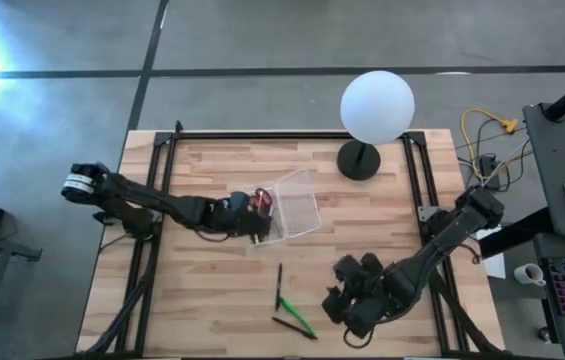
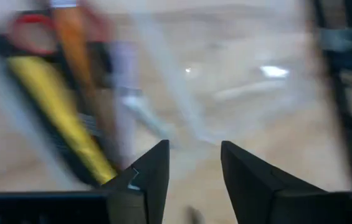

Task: Pick & place school supplies into a supply box
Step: Put the green pen into the transparent supply box

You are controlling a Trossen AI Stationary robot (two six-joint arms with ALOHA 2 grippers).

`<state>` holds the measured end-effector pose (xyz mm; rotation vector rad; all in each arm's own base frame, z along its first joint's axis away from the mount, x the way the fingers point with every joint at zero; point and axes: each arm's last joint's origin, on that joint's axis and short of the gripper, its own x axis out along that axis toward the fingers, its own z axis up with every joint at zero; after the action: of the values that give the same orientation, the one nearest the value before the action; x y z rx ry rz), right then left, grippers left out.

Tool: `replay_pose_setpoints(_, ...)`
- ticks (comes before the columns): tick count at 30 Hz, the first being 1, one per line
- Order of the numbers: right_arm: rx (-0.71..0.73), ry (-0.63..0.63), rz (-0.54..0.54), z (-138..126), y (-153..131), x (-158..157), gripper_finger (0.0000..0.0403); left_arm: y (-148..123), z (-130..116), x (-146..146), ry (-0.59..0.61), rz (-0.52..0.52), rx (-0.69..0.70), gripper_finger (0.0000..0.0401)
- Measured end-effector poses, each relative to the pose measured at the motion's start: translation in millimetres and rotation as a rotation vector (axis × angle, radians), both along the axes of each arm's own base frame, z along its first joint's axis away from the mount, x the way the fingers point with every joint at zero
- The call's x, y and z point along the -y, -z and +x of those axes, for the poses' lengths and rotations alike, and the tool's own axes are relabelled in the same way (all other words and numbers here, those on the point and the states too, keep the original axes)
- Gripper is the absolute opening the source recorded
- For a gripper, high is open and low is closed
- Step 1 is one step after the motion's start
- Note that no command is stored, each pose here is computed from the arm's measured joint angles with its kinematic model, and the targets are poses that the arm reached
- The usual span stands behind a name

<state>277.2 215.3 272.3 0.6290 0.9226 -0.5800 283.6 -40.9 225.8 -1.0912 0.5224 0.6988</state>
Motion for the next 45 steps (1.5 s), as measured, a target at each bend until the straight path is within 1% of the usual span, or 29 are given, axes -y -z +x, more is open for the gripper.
replay_pose_setpoints(3,-0.045,-0.119,0.046,10,15,-12,0.0221,-28,2,33,0.07,0.057,0.096,0.0128)
replay_pose_setpoints(7,-0.057,-0.251,0.12,32,44,-30,0.0221,-56,-5,86,0.151,0.124,0.203,0.0129)
replay_pose_setpoints(10,-0.056,-0.273,0.157,47,61,-40,0.0221,-67,-16,118,0.197,0.17,0.222,0.0129)
replay_pose_setpoints(14,-0.058,-0.261,0.131,67,76,-48,0.0221,-75,-29,141,0.242,0.207,0.201,0.0129)
replay_pose_setpoints(17,-0.041,-0.232,0.073,84,89,-49,0.0221,-78,-36,151,0.276,0.22,0.19,0.0129)
replay_pose_setpoints(23,-0.086,-0.189,0.053,117,121,-48,0.0221,-76,-46,162,0.324,0.22,0.189,0.0129)
replay_pose_setpoints(26,-0.175,-0.101,-0.003,121,137,-44,0.0221,-75,-50,166,0.344,0.22,0.189,0.0129)
replay_pose_setpoints(29,-0.232,-0.095,-0.03,125,145,-45,0.021,-75,-53,170,0.362,0.22,0.19,0.0129)
replay_pose_setpoints(31,-0.266,-0.109,-0.038,127,148,-46,0.019,-74,-56,172,0.382,0.234,0.184,0.0129)
replay_pose_setpoints(33,-0.284,-0.103,-0.049,128,152,-46,0.0159,-74,-58,174,0.402,0.249,0.179,0.0129)
replay_pose_setpoints(36,-0.296,-0.052,-0.052,126,155,-45,0.0098,-73,-61,175,0.411,0.257,0.161,0.0129)
replay_pose_setpoints(39,-0.307,-0.04,-0.045,127,156,-42,0.0034,-70,-63,174,0.44,0.259,0.119,0.0129)
replay_pose_setpoints(40,-0.313,-0.041,-0.036,127,155,-40,0.0028,-68,-65,174,0.46,0.256,0.094,0.0129)
replay_pose_setpoints(42,-0.32,-0.008,0.006,129,150,-36,0.0028,-64,-70,174,0.532,0.235,0.01,0.0129)
replay_pose_setpoints(44,-0.291,0.039,0.033,130,139,-33,0.0028,-59,-78,175,0.602,0.206,-0.078,0.0129)
replay_pose_setpoints(45,-0.273,0.063,0.028,129,133,-31,0.0028,-57,-83,176,0.619,0.199,-0.115,0.0129)
